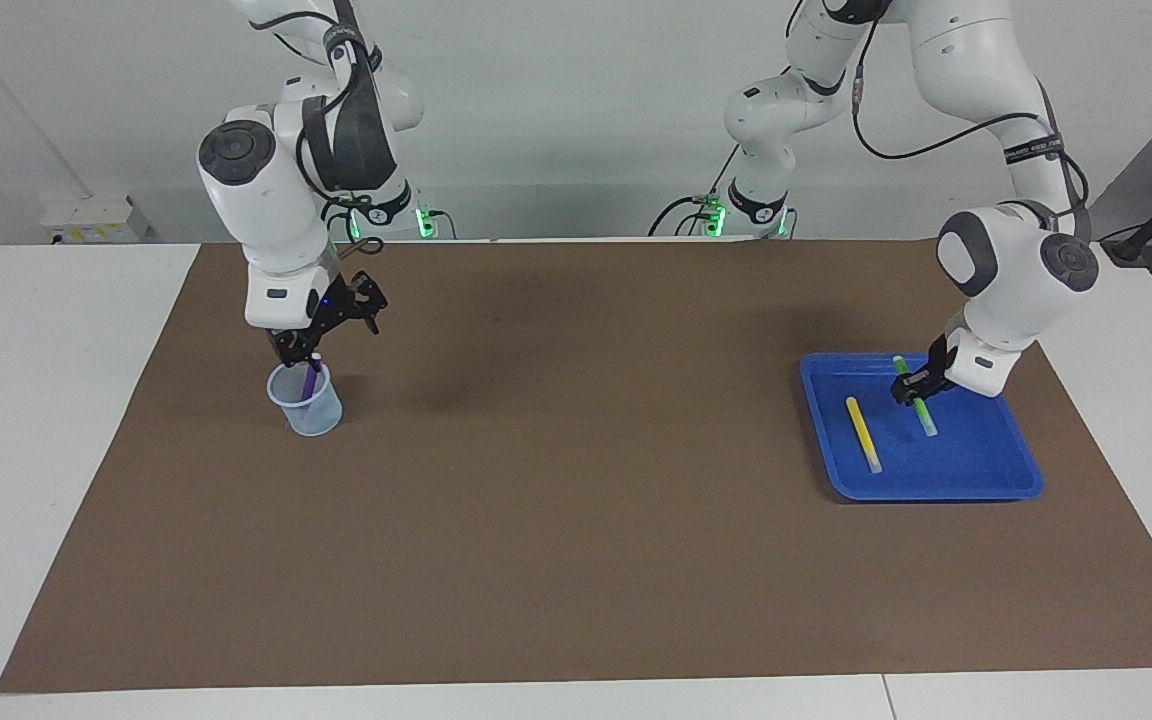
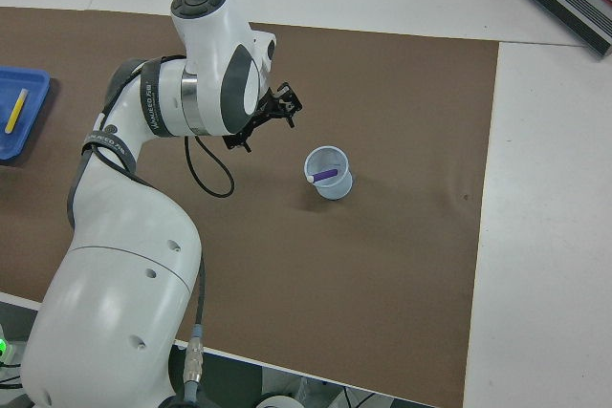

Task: Right arm passes pens to left for tray arrangement
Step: 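Lower the green pen into the blue tray and open the left gripper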

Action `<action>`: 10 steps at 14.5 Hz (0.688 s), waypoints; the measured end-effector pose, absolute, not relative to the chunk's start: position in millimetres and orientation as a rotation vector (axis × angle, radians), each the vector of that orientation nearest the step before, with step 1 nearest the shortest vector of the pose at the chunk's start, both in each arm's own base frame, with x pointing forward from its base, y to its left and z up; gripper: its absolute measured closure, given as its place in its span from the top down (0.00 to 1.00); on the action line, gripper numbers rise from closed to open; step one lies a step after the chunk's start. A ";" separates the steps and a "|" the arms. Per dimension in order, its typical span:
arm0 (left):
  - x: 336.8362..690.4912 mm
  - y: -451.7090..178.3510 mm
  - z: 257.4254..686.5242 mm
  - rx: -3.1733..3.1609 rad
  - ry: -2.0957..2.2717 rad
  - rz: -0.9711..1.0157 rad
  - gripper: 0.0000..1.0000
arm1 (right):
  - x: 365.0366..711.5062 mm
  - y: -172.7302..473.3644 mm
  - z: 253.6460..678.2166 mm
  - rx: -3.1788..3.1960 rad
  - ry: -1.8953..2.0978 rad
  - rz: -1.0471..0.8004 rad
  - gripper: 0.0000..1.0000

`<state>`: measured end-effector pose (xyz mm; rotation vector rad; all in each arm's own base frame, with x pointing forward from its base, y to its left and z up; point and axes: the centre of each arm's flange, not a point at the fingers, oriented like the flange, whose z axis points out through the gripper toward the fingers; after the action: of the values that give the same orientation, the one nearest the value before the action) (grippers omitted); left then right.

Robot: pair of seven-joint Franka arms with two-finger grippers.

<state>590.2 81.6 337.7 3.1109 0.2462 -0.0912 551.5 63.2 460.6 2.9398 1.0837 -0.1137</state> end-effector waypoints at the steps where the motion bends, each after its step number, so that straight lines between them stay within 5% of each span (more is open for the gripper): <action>1: 596.6 81.6 335.2 3.119 0.212 -0.061 0.19 | 551.7 61.2 457.3 2.939 1.081 -0.128 1.00; 10: 611.7 79.0 312.9 3.116 -0.117 0.014 0.19 | 540.6 40.7 426.4 3.043 0.662 -0.235 1.00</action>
<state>611.7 79.0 312.9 3.1158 -0.1168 0.0140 540.6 40.7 426.4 3.0429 0.6623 -0.2346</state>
